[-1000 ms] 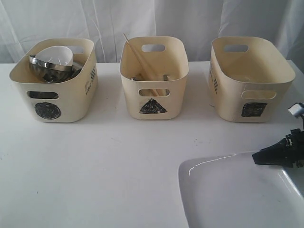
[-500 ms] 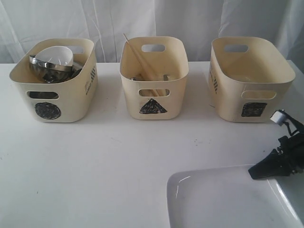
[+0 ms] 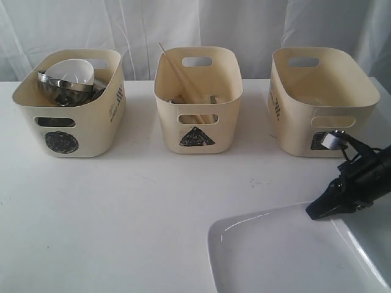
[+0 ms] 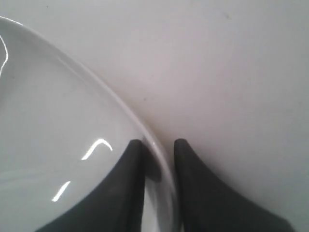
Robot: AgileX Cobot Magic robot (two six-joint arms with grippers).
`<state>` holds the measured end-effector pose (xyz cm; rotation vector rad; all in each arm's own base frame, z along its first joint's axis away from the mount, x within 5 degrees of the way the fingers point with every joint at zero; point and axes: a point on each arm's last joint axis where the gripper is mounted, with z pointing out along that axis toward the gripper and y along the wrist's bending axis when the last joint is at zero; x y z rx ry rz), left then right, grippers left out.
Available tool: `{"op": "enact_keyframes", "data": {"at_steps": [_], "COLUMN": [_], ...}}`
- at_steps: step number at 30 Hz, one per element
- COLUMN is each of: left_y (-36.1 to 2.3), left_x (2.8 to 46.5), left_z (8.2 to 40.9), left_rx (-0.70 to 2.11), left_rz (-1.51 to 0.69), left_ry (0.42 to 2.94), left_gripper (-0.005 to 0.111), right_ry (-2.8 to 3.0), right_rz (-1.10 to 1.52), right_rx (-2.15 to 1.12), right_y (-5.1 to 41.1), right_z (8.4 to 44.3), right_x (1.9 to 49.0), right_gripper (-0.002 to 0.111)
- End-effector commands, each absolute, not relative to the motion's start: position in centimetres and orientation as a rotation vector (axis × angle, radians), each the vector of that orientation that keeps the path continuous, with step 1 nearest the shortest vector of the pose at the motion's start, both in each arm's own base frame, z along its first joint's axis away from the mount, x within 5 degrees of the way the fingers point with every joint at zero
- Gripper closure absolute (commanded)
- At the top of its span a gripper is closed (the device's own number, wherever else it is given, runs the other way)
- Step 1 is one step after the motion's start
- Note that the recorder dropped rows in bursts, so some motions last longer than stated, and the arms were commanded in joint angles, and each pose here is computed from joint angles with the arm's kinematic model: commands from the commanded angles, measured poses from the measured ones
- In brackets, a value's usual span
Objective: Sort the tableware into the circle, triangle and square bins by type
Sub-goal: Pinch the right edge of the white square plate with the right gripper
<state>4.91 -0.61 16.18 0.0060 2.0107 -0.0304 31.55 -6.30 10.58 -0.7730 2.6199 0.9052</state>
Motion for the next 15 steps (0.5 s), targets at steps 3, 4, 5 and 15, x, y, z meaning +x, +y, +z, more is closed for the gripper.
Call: {"op": "enact_keyframes", "data": {"at_steps": [3,4,5,15], "left_y": [-0.6,-0.6,-0.6,-0.6], "left_x": [4.9,4.9,4.9,4.9], "left_z": [15.9,15.9,15.9,15.9], "left_rx": [0.006,0.006,0.006,0.006], "left_rz": [-0.036,-0.036,-0.036,-0.036], "left_ry": [2.022,2.022,2.022,2.022], "left_gripper": [0.107,0.107,0.107,0.107], "right_ry": [2.603,2.6,2.593,2.398], "right_rz": [0.661,0.659,0.658,0.689], "right_rx": [-0.798,-0.802,-0.801,-0.641], "right_y": [-6.7,-6.6,-6.5,-4.4], "right_z": [11.1,11.2,11.4,16.3], "right_x": [32.7,32.8,32.8,34.1], "right_gripper": [0.108,0.108,0.108,0.108]}}
